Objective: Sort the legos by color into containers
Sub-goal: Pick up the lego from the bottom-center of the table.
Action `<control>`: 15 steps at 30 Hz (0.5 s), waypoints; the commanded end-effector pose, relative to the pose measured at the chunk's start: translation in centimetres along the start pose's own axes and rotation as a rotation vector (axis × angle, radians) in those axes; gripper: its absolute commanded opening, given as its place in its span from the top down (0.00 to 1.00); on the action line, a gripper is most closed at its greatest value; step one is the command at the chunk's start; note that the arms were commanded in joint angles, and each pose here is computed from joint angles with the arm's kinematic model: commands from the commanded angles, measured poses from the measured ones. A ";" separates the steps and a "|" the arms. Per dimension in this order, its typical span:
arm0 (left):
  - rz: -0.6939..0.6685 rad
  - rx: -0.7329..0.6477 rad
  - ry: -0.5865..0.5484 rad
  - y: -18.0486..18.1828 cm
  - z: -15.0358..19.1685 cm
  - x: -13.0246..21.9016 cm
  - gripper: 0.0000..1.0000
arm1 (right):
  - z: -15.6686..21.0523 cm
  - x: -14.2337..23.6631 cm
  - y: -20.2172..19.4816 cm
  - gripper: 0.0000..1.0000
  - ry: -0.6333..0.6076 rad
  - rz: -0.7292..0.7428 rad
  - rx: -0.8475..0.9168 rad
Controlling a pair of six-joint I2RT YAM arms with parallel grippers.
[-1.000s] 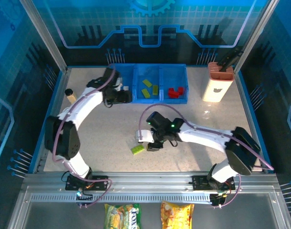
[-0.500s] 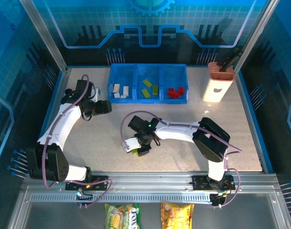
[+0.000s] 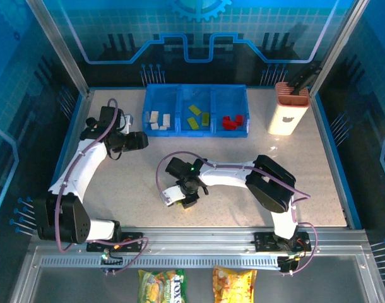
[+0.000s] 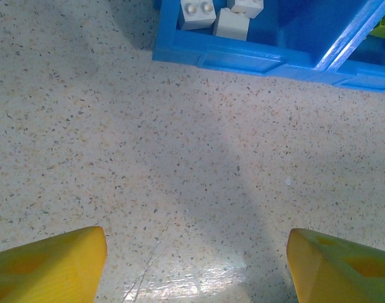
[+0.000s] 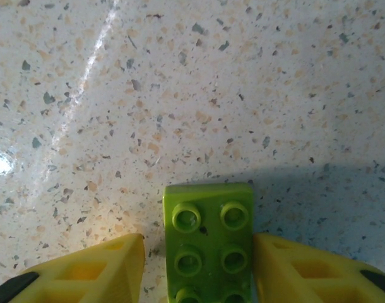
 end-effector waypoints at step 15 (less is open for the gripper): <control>0.004 -0.016 -0.016 0.1 0.0 0.2 0.24 | -0.9 0.4 -0.6 0.63 0.017 -0.003 0.033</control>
Point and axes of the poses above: each hand's point on the last joint's axis, 136 mm out from that joint toward the fingers, its own x axis back along the fingers, its own y axis along the line the jaws close on, z = x × y, the point moved 10 cm from there along x, back along the fingers, and after that the axes turned 10 degrees about -x, right-handed, at the moved point
